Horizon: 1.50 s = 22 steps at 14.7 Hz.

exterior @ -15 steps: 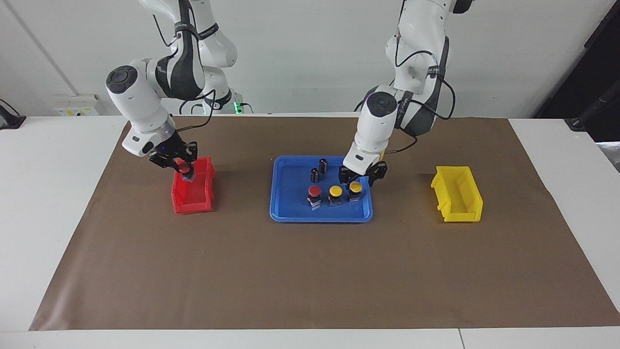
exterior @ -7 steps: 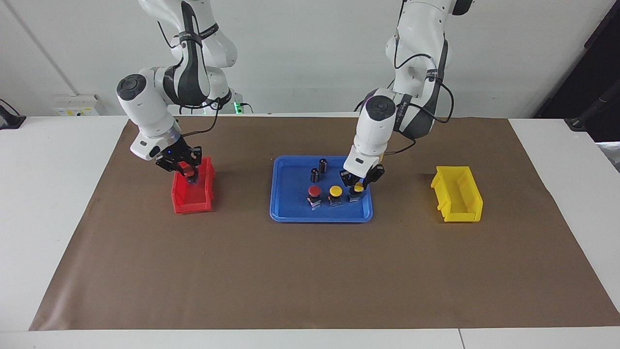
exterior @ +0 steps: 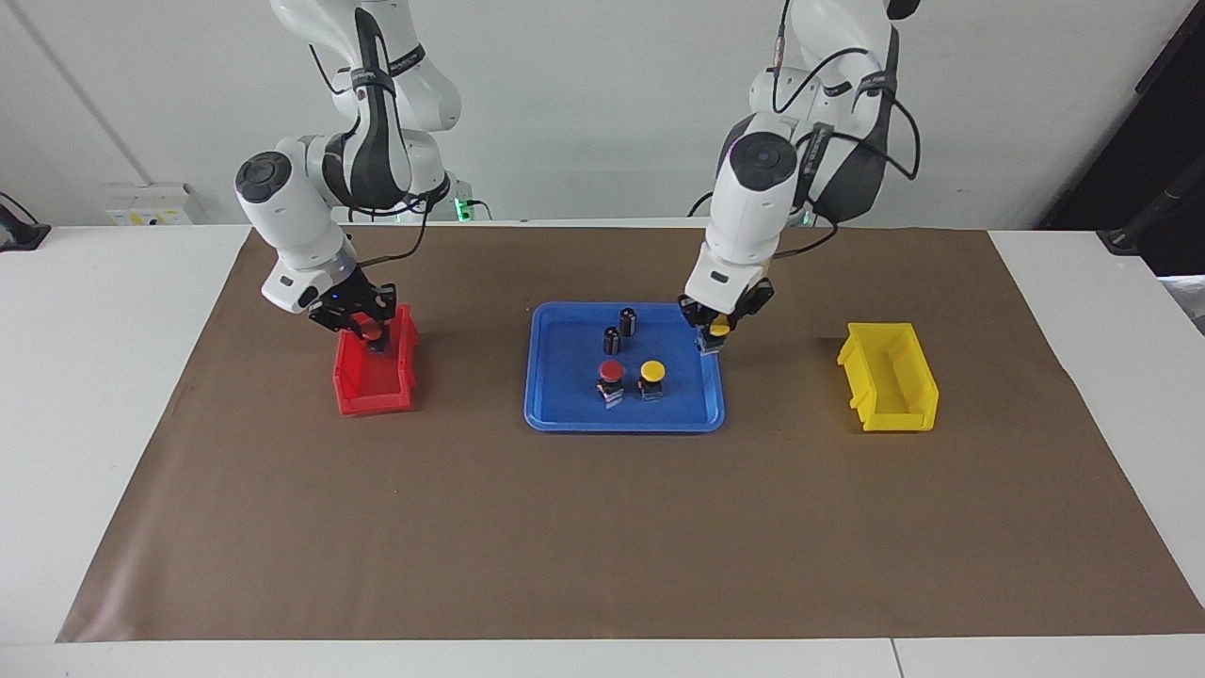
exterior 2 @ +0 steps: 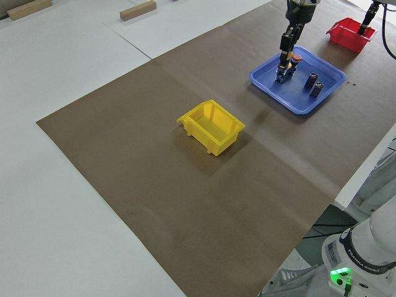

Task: Sort red and yellow buttons by color
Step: 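Drop the red button in the red bin while the left gripper drops yellow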

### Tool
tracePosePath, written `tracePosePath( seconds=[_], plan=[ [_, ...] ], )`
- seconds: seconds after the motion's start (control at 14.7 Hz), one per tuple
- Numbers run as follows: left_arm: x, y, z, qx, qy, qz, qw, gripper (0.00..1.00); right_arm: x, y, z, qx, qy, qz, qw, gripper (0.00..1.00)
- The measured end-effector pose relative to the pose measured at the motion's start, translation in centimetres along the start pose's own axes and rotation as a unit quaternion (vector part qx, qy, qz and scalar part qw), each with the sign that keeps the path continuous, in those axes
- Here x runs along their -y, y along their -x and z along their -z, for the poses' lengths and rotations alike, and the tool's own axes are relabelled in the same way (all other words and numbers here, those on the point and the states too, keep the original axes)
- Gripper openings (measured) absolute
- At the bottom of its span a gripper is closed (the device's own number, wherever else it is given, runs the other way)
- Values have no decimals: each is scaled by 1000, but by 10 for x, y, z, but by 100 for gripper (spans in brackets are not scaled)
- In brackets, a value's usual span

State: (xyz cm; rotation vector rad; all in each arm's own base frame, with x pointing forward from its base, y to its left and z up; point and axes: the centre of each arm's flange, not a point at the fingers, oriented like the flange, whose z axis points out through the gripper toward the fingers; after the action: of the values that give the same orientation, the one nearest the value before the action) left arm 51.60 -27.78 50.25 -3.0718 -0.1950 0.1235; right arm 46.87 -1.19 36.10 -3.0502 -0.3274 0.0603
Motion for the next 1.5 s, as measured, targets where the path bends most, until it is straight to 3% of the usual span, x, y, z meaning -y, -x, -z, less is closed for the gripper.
tracePosePath(
  seconds=[0.2, 0.41, 0.54, 0.82, 0.95, 1.09, 1.5],
  plan=[
    [119, -42, 31, -1, 6, -2, 1000, 41, -1, 4, -7, -8, 4, 0, 1000, 41],
    [231, -70, 14, 3, -25, -42, 999, 41, 0, 9, -10, -9, 6, -1, 1000, 41],
    [270, -78, -4, -10, -24, -84, 996, 41, 0, 11, -10, -9, 6, -1, 1000, 41],
    [282, -74, -36, -25, -22, -122, 992, 41, 1, 11, -9, -10, 7, -1, 1000, 41],
    [277, -67, -56, -23, -22, -129, 991, 41, 1, 11, -9, -10, 7, -1, 1000, 52],
    [272, -61, -73, -21, -22, -135, 990, 41, 1, 11, -9, -10, 7, -1, 1000, 55],
    [268, -50, -108, -29, -20, -140, 990, 41, 1, 8, -4, -16, 9, 0, 1000, 56]
  ],
)
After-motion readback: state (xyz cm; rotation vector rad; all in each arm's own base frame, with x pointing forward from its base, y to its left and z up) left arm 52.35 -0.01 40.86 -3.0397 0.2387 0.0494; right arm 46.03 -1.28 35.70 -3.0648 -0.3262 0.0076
